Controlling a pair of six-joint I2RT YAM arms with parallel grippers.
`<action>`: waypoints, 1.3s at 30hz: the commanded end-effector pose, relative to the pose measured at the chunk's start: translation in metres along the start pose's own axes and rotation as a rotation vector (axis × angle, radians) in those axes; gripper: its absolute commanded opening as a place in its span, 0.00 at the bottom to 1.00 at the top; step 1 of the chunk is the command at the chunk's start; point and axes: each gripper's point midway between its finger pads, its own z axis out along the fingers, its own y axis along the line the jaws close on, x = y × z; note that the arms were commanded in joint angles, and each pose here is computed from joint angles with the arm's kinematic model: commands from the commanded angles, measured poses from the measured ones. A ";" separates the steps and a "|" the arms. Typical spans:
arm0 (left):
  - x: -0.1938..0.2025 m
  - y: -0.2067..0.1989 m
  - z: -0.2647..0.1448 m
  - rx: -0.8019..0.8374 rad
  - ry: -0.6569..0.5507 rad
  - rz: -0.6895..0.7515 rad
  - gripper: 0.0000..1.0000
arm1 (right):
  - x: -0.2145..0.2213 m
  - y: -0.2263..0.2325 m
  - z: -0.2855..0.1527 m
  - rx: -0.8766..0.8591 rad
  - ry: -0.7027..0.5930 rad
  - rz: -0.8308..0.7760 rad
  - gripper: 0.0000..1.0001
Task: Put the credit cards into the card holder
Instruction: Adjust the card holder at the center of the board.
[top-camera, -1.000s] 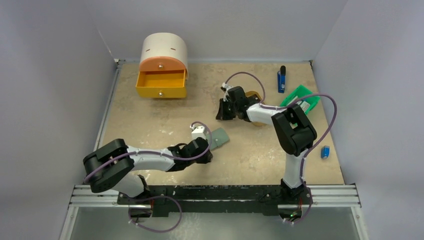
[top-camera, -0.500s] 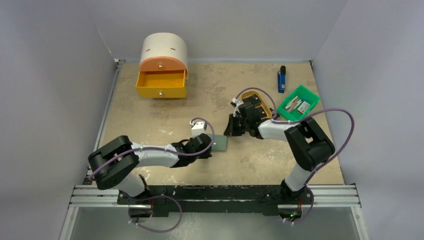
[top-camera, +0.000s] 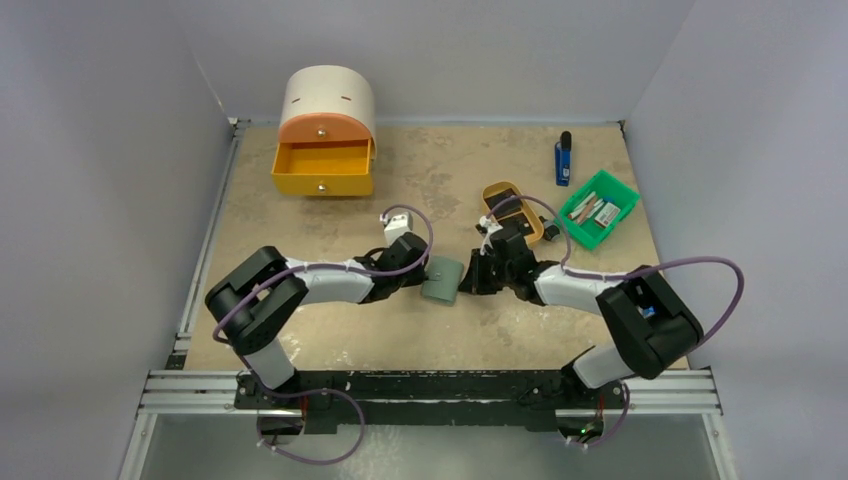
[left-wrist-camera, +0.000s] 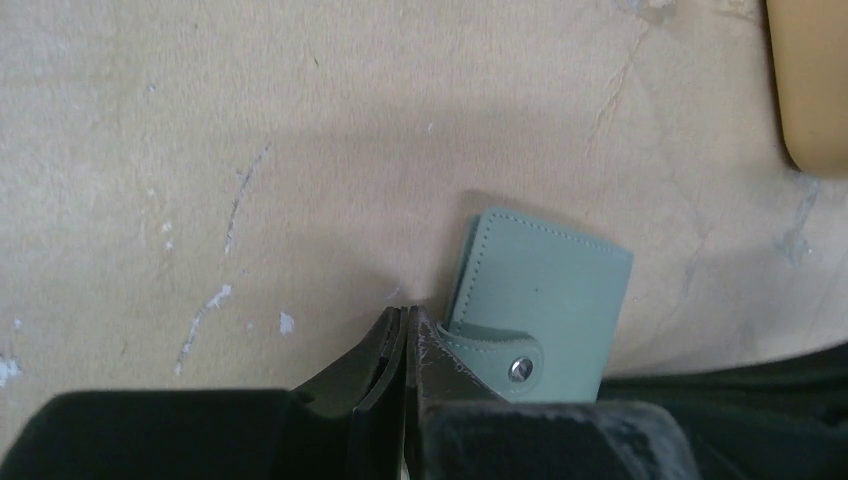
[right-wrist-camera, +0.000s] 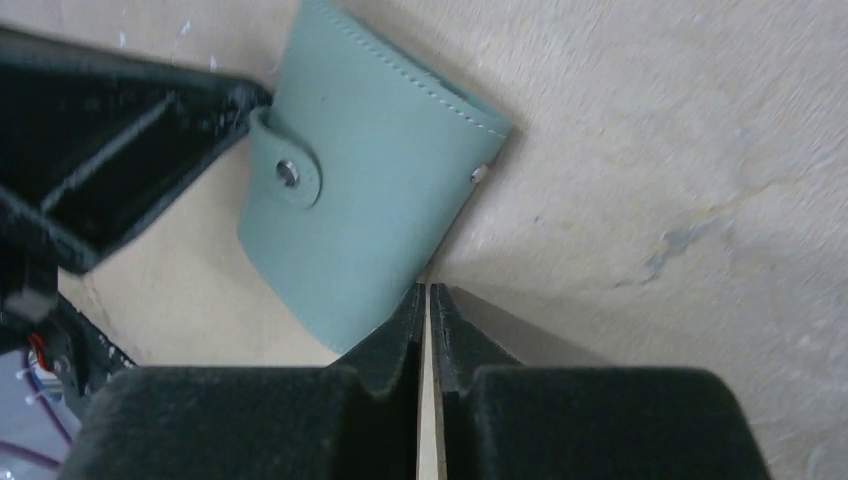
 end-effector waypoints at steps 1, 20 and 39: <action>-0.017 -0.005 0.002 -0.002 -0.008 0.029 0.00 | -0.004 0.003 -0.017 0.034 -0.028 -0.011 0.08; -0.010 0.016 -0.047 0.103 -0.040 -0.095 0.00 | -0.044 0.035 -0.002 -0.010 -0.018 0.048 0.45; -0.075 -0.010 -0.063 0.123 -0.182 -0.063 0.26 | -0.050 0.013 -0.025 0.102 -0.100 -0.049 0.48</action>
